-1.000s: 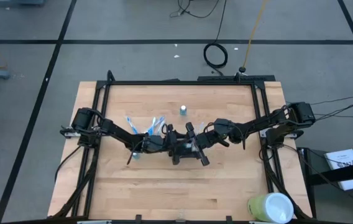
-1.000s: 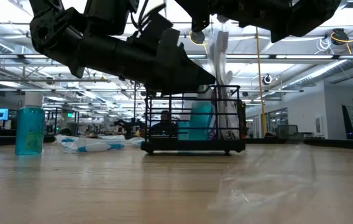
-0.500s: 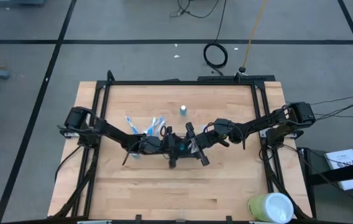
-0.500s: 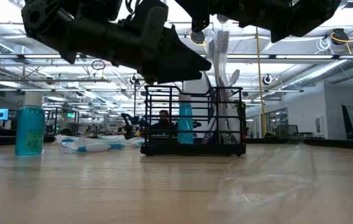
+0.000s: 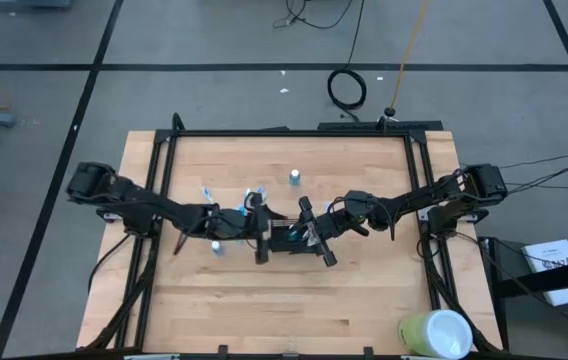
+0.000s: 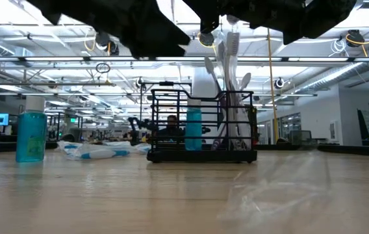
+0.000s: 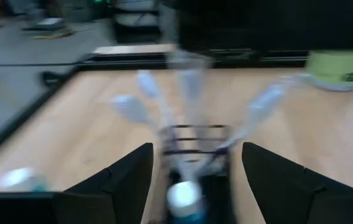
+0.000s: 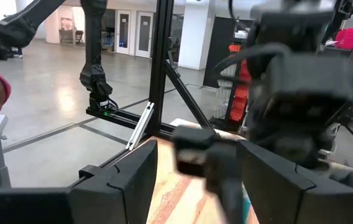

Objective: Pick & Place toothbrushing station
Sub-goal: Put the top mouthwash into the middle section of the wire organizer

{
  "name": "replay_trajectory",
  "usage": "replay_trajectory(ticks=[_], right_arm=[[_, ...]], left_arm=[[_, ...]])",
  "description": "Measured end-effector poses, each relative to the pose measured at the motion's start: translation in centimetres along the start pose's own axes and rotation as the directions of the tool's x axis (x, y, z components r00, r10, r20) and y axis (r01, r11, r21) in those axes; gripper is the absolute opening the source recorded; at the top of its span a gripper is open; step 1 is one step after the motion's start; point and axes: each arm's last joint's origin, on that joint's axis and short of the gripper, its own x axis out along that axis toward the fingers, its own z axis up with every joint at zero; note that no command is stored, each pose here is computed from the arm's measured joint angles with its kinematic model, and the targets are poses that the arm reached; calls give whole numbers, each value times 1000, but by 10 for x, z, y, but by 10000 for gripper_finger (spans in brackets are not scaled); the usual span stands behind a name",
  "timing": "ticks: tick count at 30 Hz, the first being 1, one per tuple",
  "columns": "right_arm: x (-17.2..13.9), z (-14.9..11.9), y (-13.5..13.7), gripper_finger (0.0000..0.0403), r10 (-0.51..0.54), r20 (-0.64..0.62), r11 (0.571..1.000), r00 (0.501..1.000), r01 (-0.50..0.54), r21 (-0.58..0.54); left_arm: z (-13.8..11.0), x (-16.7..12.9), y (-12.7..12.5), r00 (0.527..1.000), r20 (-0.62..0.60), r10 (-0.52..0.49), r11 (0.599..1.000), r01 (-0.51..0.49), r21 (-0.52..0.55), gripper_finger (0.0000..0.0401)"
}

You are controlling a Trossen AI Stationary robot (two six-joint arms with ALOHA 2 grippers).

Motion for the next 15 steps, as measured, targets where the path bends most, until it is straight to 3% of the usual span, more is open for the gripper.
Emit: replay_trajectory(ticks=[4, 6, 11, 15], right_arm=[[0, 0, 0, 210, 0, 0, 1000, 1000, 0, 0], [0, 0, 0, 210, 0, 0, 1000, 1000, 0, 0], [0, 0, 0, 210, 0, 0, 1000, 1000, 0, 0], [0, 0, 0, 210, 0, 0, 1000, 1000, 0, 0]], left_arm=[[7, -14, 16, 982, -39, 183, 983, -183, 5, 250], [5, -14, 30, 972, -79, 221, 975, -221, 2, 250], [-4, -4, 81, 964, -169, 206, 975, -217, -50, 250], [-9, 0, 123, 972, -166, 168, 983, -178, -48, 250]])
